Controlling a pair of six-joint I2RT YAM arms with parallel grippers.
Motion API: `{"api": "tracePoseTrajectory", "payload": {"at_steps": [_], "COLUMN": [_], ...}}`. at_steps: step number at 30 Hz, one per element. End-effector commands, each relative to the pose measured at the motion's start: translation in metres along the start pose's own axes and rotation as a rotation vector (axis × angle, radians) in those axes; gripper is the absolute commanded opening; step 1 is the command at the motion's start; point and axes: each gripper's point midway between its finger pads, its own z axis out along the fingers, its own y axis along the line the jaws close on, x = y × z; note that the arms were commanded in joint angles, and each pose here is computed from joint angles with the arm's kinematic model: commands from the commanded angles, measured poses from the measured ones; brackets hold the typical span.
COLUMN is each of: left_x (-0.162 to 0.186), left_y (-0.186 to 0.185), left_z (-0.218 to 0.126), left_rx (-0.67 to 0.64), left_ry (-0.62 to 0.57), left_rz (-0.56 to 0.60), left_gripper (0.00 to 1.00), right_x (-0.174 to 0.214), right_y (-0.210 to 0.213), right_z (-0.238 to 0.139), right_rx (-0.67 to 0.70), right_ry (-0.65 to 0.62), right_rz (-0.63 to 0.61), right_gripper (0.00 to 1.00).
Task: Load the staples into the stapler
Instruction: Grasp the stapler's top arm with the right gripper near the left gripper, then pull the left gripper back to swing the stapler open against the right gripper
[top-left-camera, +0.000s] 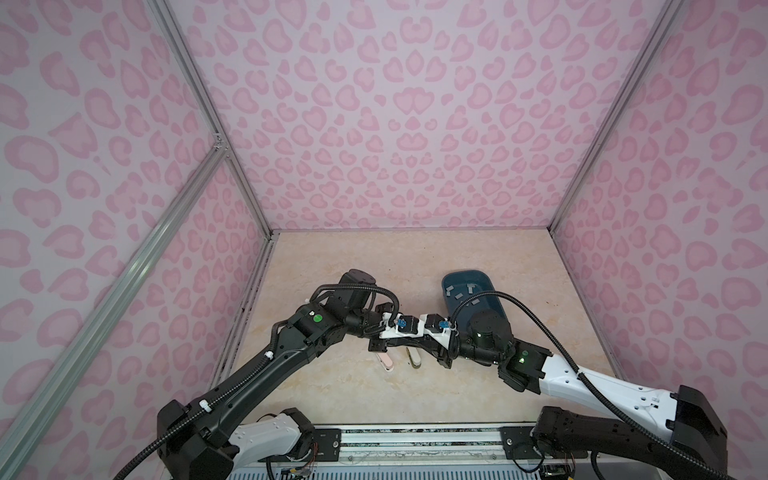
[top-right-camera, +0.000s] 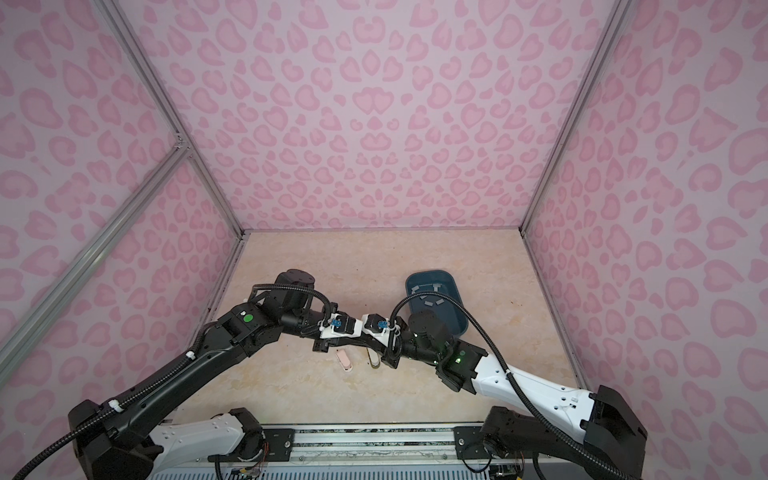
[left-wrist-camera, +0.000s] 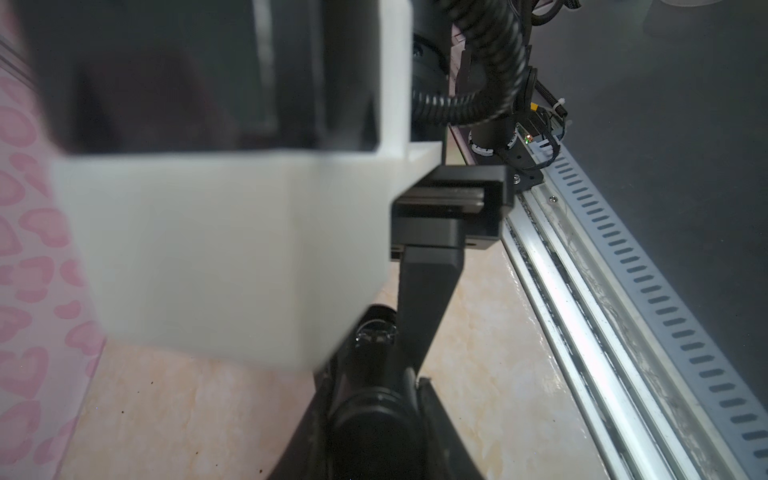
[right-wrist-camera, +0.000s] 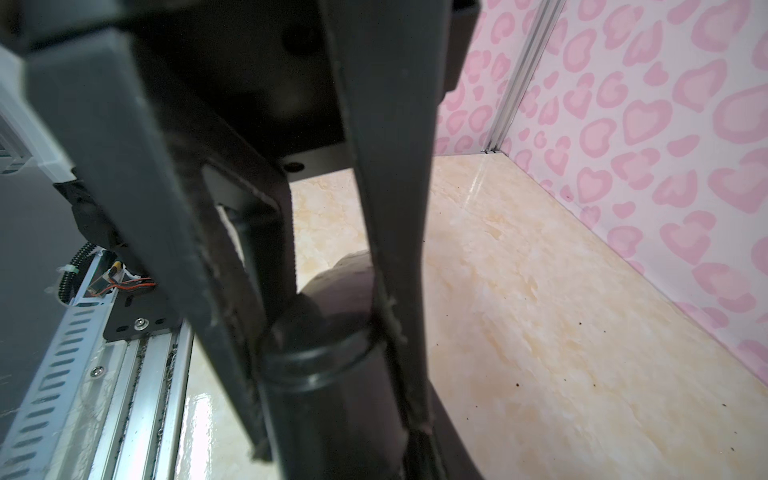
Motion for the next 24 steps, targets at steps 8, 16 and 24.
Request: {"api": "tracePoseTrajectory", "payload": {"at_steps": [8,16,24], "left_x": [-0.022,-0.029,-0.037], "left_y": [0.001,0.004,0.013], "left_z": [-0.011,-0.037,-0.08], "left_rx": [0.008,-0.042,-0.115], "left_ry": [-0.103,-0.169,-0.283], "left_rz": [0.043,0.066,0.092], "left_gripper": [0.04,0.04,0.04], "right_x": [-0.002,0.005,0.005], "right_y": [-0.012,-0.023,-0.031], "right_z": [0.004,0.003,-0.003], "right_rx": [0.069,0.132,0.146], "right_ry": [0.002,0.034,0.018], "right_rz": [0.018,0.039,0.077], "right_gripper": [0.36,0.19,0.0]}}
